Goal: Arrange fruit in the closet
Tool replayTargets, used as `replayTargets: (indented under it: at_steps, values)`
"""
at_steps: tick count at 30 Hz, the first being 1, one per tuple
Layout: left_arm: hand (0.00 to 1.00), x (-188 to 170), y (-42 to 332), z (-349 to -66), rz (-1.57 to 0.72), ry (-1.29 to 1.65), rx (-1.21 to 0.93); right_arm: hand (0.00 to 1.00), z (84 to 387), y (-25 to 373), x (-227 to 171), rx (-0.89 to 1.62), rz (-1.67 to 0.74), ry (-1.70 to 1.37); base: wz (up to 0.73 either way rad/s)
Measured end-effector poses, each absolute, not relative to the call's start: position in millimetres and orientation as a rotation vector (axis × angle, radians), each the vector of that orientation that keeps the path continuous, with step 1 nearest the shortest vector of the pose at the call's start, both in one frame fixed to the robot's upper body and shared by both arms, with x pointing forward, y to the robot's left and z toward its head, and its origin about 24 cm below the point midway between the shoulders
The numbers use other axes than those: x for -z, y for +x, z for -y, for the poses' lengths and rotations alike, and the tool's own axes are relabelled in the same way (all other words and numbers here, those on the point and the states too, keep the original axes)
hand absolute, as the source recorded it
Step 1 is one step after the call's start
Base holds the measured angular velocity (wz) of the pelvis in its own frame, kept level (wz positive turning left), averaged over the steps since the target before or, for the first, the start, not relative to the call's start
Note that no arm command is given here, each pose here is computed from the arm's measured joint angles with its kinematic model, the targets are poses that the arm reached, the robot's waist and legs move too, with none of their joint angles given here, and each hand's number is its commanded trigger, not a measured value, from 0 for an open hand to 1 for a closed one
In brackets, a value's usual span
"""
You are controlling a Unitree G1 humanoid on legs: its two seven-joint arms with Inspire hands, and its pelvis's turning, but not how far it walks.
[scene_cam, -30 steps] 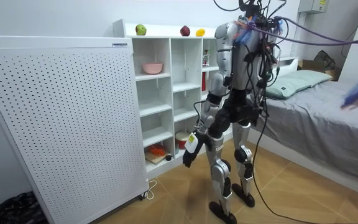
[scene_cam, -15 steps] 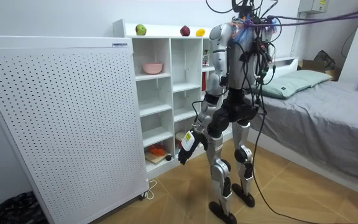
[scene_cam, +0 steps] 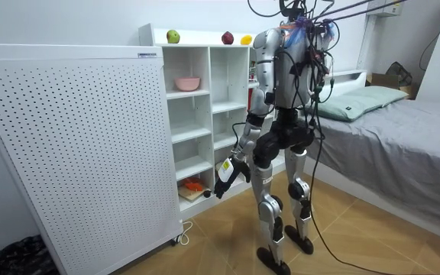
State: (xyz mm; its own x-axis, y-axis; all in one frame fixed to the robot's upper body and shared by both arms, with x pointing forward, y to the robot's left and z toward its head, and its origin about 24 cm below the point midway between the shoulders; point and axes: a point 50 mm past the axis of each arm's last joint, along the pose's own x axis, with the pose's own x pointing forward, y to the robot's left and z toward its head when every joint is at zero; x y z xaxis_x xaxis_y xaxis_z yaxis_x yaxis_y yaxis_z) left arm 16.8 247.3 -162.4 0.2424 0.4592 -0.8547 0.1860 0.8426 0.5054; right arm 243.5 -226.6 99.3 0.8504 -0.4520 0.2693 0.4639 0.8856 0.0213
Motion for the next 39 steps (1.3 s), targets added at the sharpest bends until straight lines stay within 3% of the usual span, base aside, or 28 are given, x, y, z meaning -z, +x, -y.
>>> replayTargets:
  at_steps: [8, 27, 34, 39]
  values:
    - [0.0, 163, 21, -244, -1.324, 0.589, -0.15, 0.0, 204, 249, -141, 0.393, 0.456, -0.033, 0.0]
    - [0.0, 165, 28, -242, -1.322, 0.599, -0.118, 0.0, 192, 247, -147, 0.378, 0.492, -0.053, -0.03]
    - [0.0, 165, 26, -243, -1.33, 0.605, -0.113, 0.0, 176, 255, -197, 0.289, 0.709, -0.027, 0.1]
    - [0.0, 164, 26, -246, -1.338, 0.606, -0.11, 0.0, 162, 253, -210, 0.219, 0.797, -0.038, 0.14]
